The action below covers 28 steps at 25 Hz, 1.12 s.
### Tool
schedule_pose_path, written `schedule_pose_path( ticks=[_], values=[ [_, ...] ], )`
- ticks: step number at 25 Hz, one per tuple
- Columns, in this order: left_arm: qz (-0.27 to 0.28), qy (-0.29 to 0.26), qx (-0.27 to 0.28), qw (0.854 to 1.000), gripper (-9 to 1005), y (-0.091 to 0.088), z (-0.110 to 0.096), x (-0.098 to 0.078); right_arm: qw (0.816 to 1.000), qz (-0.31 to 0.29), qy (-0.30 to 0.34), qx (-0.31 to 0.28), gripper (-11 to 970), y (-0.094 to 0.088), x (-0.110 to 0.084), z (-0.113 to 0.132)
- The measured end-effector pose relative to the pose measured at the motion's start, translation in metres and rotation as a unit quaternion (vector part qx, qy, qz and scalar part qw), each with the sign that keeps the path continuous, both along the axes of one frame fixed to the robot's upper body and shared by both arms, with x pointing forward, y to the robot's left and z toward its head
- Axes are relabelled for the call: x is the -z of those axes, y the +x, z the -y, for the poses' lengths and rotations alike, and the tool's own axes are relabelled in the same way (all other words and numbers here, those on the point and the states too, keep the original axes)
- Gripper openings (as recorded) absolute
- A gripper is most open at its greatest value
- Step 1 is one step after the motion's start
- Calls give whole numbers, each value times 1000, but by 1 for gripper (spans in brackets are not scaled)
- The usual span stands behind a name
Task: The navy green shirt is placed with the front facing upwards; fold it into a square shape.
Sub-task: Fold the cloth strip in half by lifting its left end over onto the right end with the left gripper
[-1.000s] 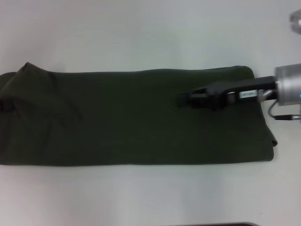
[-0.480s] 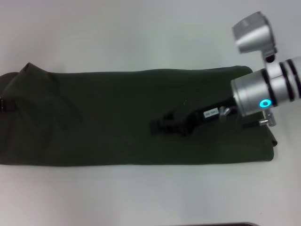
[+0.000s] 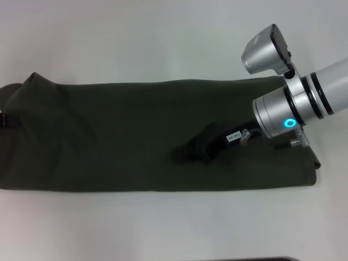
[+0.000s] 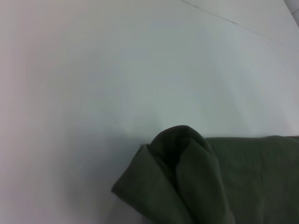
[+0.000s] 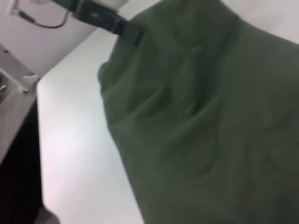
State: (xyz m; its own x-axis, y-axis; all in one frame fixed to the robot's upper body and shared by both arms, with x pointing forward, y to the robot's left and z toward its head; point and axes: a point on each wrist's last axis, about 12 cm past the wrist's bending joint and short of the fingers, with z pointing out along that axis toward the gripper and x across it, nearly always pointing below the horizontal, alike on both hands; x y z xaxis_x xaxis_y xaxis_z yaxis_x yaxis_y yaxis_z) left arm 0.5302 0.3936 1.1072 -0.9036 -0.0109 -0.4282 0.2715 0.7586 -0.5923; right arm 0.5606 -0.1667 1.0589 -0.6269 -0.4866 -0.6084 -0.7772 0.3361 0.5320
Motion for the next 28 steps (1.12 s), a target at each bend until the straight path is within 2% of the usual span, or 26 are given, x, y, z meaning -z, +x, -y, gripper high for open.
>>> schedule_pose_path(
  ticks=[8,18,28],
  values=[
    [1,2,-2,1000,95,0,-1,0,1000,-6,-21,4,52,0,3,0],
    [2,3,-3,1000,99,1,-1,0,999,-1,19,-34,52,-2,-11,-5],
    [5,4,-1,1000,104,4,1,-1,999,20,14,-45,53,12,-23,-24]
  ],
)
